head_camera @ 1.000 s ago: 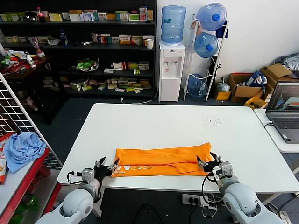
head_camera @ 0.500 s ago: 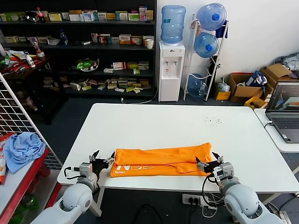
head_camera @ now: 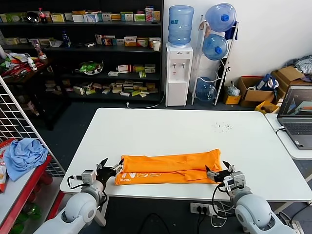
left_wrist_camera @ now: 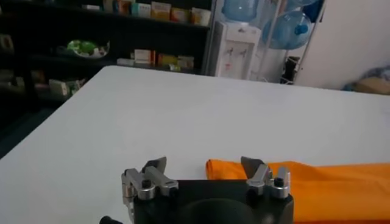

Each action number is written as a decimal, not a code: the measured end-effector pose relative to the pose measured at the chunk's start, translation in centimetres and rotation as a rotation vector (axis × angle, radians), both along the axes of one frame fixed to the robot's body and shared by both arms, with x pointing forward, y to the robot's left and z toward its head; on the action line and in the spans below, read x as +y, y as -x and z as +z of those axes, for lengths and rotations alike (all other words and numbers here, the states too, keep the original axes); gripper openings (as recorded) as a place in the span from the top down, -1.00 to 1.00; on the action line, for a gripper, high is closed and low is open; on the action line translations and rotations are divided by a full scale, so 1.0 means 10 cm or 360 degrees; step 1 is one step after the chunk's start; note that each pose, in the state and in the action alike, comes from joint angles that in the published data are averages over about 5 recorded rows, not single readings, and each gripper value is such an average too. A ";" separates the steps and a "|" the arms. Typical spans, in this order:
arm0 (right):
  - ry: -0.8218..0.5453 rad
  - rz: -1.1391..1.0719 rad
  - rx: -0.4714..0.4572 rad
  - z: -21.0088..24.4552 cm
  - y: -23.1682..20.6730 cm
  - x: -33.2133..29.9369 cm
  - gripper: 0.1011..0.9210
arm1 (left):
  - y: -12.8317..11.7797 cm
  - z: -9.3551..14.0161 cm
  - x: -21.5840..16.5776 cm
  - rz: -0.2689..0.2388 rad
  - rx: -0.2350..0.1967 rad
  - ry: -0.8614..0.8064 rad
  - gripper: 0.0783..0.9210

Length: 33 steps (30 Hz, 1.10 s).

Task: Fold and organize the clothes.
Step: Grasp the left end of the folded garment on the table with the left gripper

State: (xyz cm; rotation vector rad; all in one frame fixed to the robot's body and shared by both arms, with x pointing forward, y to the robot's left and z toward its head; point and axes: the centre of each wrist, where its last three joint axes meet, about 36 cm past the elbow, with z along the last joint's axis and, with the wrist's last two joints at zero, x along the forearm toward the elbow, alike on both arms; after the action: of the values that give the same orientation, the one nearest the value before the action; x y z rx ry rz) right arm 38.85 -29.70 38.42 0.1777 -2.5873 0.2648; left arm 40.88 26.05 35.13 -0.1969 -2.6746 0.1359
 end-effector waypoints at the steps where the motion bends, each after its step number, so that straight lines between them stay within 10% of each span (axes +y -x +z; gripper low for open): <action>1: -0.0002 -0.0001 0.0000 0.00 0.00 0.00 -0.76 | 0.00 -0.01 -0.01 -0.0004 0.0011 0.0003 -0.77; 16: -0.0027 -0.0006 0.0008 0.00 -0.07 0.02 -0.76 | 0.01 -0.23 -0.01 -0.0049 0.0160 -0.0003 -0.70; 33: -0.0042 -0.0018 -0.0006 0.01 -0.10 0.04 -0.76 | 0.04 -0.24 -0.05 -0.0125 0.0162 0.0005 0.45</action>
State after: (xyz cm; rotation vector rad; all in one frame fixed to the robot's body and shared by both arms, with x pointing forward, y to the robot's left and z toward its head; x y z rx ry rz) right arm 39.89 -29.29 38.54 0.1722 -2.5958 0.2275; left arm 40.49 25.54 32.77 -0.2879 -2.5614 0.1224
